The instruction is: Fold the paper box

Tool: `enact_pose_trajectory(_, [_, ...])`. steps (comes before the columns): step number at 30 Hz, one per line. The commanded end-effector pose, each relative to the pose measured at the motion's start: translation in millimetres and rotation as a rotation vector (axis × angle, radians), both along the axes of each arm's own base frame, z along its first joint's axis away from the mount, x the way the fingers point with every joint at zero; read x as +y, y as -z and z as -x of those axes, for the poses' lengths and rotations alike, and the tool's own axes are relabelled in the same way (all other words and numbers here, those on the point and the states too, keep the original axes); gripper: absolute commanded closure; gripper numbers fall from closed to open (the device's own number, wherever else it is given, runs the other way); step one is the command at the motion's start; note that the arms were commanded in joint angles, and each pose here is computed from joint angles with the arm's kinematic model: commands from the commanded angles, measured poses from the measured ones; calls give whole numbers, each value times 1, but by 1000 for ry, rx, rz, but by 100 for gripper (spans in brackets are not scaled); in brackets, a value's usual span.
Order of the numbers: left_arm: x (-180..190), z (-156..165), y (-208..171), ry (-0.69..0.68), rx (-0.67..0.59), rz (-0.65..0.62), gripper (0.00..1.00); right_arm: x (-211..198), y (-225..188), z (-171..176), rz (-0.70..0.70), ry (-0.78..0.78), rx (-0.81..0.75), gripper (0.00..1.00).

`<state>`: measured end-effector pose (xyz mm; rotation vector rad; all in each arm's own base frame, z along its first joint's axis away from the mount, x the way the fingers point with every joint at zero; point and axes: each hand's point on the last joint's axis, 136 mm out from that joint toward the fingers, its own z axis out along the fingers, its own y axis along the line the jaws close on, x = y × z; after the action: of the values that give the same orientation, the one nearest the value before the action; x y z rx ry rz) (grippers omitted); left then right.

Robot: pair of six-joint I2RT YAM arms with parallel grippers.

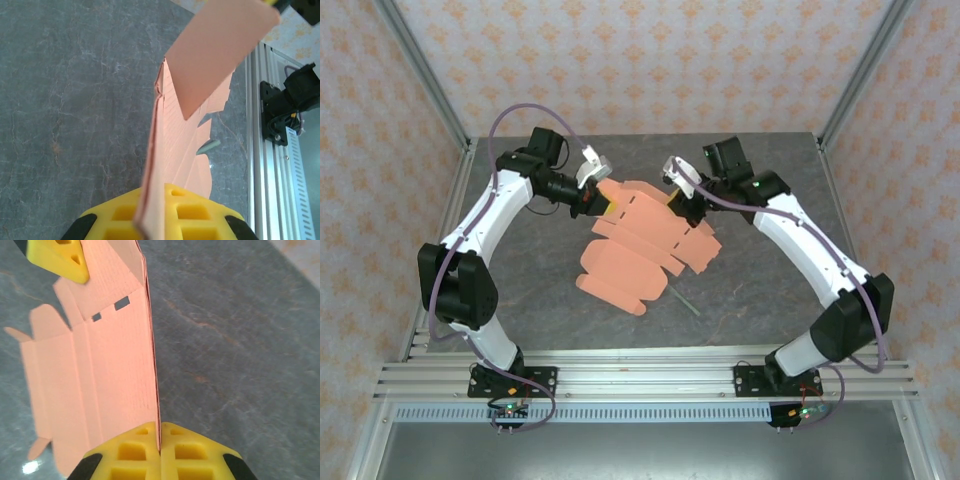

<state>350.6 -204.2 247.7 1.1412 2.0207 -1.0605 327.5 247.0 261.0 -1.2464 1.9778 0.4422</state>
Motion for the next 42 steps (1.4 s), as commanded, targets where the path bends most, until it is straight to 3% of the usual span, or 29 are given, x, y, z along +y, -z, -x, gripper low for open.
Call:
enact_pose_trajectory(1, [4, -8, -14, -49, 58, 34, 100, -12, -16, -23, 76, 119, -219, 100])
enact_pose_trajectory(8, [5, -15, -10, -69, 128, 36, 100, -9, -4, -35, 220, 223, -407, 100])
enact_pose_trajectory(18, [9, -24, -8, -89, 168, 45, 100, 1, 4, -35, 291, 276, -564, 100])
enact_pose_trajectory(42, [9, -28, -1, -100, 211, 55, 100, 2, 20, -37, 401, 341, -697, 100])
